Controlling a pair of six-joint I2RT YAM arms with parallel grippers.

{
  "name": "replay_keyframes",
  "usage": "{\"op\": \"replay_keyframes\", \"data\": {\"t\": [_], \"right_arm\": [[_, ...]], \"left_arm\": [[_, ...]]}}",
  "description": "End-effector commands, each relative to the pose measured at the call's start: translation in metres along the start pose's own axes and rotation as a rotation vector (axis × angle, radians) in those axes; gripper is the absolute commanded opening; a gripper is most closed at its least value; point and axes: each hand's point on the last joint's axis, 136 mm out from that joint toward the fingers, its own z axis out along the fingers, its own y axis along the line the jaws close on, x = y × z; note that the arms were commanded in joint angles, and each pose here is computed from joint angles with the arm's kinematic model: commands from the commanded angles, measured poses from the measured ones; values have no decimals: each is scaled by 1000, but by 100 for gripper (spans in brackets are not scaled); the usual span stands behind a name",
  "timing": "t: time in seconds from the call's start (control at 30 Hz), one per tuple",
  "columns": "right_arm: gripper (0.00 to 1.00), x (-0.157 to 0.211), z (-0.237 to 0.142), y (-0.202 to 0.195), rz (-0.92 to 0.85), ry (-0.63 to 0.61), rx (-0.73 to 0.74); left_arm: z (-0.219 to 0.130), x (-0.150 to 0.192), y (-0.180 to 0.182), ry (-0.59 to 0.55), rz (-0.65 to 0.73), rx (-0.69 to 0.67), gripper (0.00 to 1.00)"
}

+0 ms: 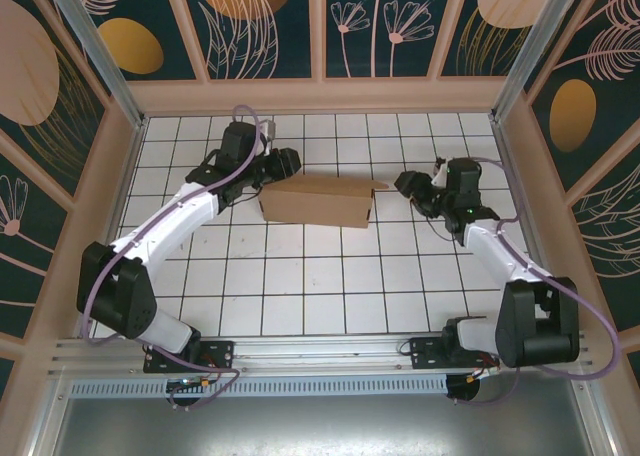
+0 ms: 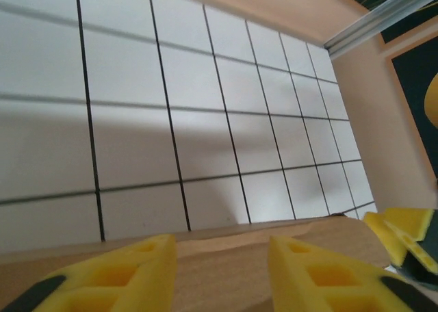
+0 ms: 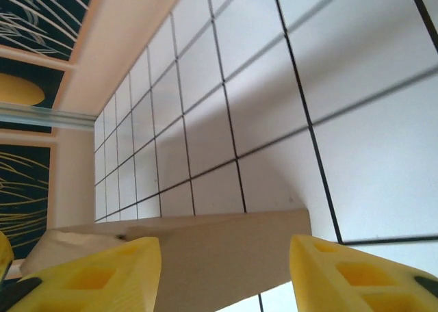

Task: Fold the paper box

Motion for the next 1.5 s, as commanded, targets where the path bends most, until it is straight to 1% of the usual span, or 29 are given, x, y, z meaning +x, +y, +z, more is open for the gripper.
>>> {"op": "replay_keyframes", "data": {"t": [0.0, 0.07, 0.13, 0.17, 0.23, 0.3, 0.33, 0.4, 0.43, 0.5, 0.53, 0.63, 0.7, 0.73, 0.8, 0.83, 0.9, 1.0, 1.03, 1.07, 1.13, 1.17, 1.2, 1.3, 1.47], "right_arm": [[55, -17, -19, 16, -211, -63, 63], [55, -24, -26, 31, -348, -96, 78], [53, -23, -29, 54, -522, -115, 70], [52, -22, -30, 62, -598, -127, 72], [51, -15, -28, 79, -774, -124, 50], [51, -2, -27, 92, -955, -101, -15], [51, 6, -27, 98, -1060, -97, -55], [51, 17, -31, 110, -1259, -127, -119], [51, 22, -33, 116, -1349, -148, -151], [51, 30, -38, 130, -1471, -174, -221], [51, 30, -42, 139, -1501, -202, -254], [52, 34, -52, 166, -1499, -277, -352], [54, 33, -58, 183, -1378, -303, -423], [56, 36, -58, 188, -1334, -292, -450], [56, 51, -61, 199, -1322, -242, -511], [55, 56, -64, 202, -1308, -238, -530], [50, 70, -81, 211, -1296, -236, -625], [49, 85, -107, 218, -1291, -281, -709], [49, 87, -112, 220, -1287, -295, -718], [49, 86, -118, 220, -1277, -313, -715], [49, 88, -124, 218, -1270, -315, -711], [49, 89, -127, 216, -1269, -313, -699], [49, 89, -129, 213, -1266, -308, -684], [49, 94, -136, 207, -1292, -298, -669], [50, 96, -150, 201, -1305, -324, -653]], "left_arm": [[-35, -34, -6, -135, 123, -65, 43], [-51, -47, 3, -221, 172, -141, 43], [-69, -57, 12, -313, 226, -207, 41], [-76, -58, 14, -344, 264, -218, 41], [-87, -54, 8, -408, 404, -178, 40], [-100, -50, 2, -451, 538, -156, 41], [-100, -42, 9, -451, 599, -176, 40], [-104, -40, 16, -467, 702, -220, 43], [-103, -35, 15, -453, 755, -215, 43], [-101, -31, 16, -438, 812, -218, 44], [-100, -28, 17, -418, 856, -223, 45], [-91, -10, 23, -282, 1069, -238, 46], [-91, -7, 28, -248, 1167, -259, 45], [-92, -9, 28, -247, 1176, -244, 44], [-99, -15, 28, -253, 1172, -184, 42], [-104, -18, 28, -260, 1178, -157, 42], [-114, -27, 32, -310, 1199, -128, 40], [-117, -18, 30, -381, 1324, -46, 42], [-117, -15, 31, -390, 1338, -18, 43], [-113, -13, 35, -375, 1340, 4, 43], [-100, 2, 44, -269, 1371, 50, 43], [-95, 8, 50, -221, 1388, 51, 43], [-92, 10, 55, -200, 1399, 42, 43], [-86, 9, 64, -169, 1420, 26, 44], [-76, 9, 80, -105, 1439, -14, 44]]}}
